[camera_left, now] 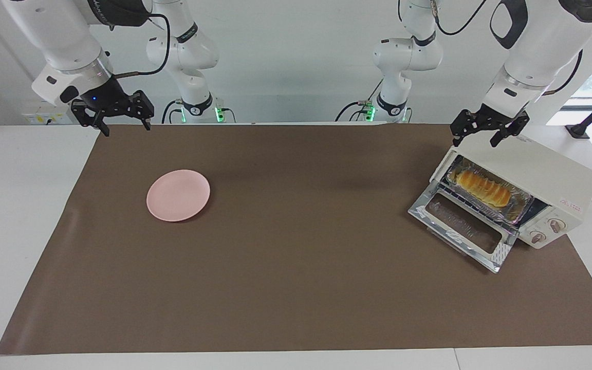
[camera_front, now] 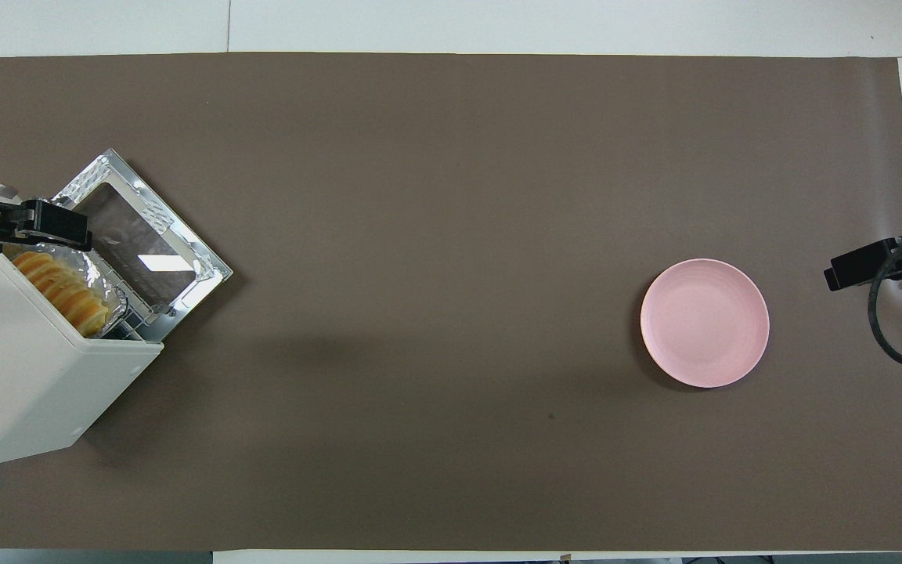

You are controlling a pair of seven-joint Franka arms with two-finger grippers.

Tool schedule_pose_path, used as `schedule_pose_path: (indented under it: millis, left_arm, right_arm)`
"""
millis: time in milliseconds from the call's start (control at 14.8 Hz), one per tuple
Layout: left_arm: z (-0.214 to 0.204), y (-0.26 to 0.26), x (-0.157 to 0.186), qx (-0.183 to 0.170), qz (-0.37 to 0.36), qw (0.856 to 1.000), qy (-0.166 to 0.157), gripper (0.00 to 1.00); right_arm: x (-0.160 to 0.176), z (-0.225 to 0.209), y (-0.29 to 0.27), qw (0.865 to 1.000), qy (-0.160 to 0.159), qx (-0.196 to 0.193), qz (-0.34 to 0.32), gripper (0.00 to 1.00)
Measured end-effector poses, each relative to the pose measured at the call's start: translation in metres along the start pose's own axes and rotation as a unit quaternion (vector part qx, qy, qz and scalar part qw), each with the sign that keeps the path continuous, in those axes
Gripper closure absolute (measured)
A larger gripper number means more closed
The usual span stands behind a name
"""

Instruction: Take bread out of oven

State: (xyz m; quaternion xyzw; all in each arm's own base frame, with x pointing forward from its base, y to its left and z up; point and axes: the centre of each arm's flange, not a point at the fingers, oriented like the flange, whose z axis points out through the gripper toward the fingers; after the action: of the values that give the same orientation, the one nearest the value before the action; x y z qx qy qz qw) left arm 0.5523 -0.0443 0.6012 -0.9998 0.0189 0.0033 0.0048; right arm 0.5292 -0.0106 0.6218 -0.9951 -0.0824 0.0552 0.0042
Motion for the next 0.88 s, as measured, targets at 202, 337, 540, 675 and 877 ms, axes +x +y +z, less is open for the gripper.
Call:
schedule_pose_path:
  millis: [202,337,540,675,877]
  left_arm:
    - [0.019,-0.001,0.020,0.001,-0.080,0.997,0.017,0.00]
    - [0.048,-0.007,0.038,0.015,-0.134,0.991,0.017,0.00]
    - [0.099,-0.015,0.059,0.035,-0.232,0.972,0.007,0.00]
    - [0.128,-0.020,0.064,0.051,-0.273,0.961,0.002,0.00]
    - [0.158,-0.024,0.058,0.063,-0.306,0.950,-0.008,0.00]
  right_arm:
    - [0.000,0.000,0.000,1.000,0.000,0.000,0.000,0.00]
    - [0.000,0.000,0.000,1.000,0.000,0.000,0.000,0.00]
    - [0.000,0.000,0.000,1.000,0.000,0.000,0.000,0.00]
    - [0.000,0.000,0.000,1.000,0.000,0.000,0.000,0.00]
    - [0.000,0.000,0.000,1.000,0.000,0.000,0.000,0.00]
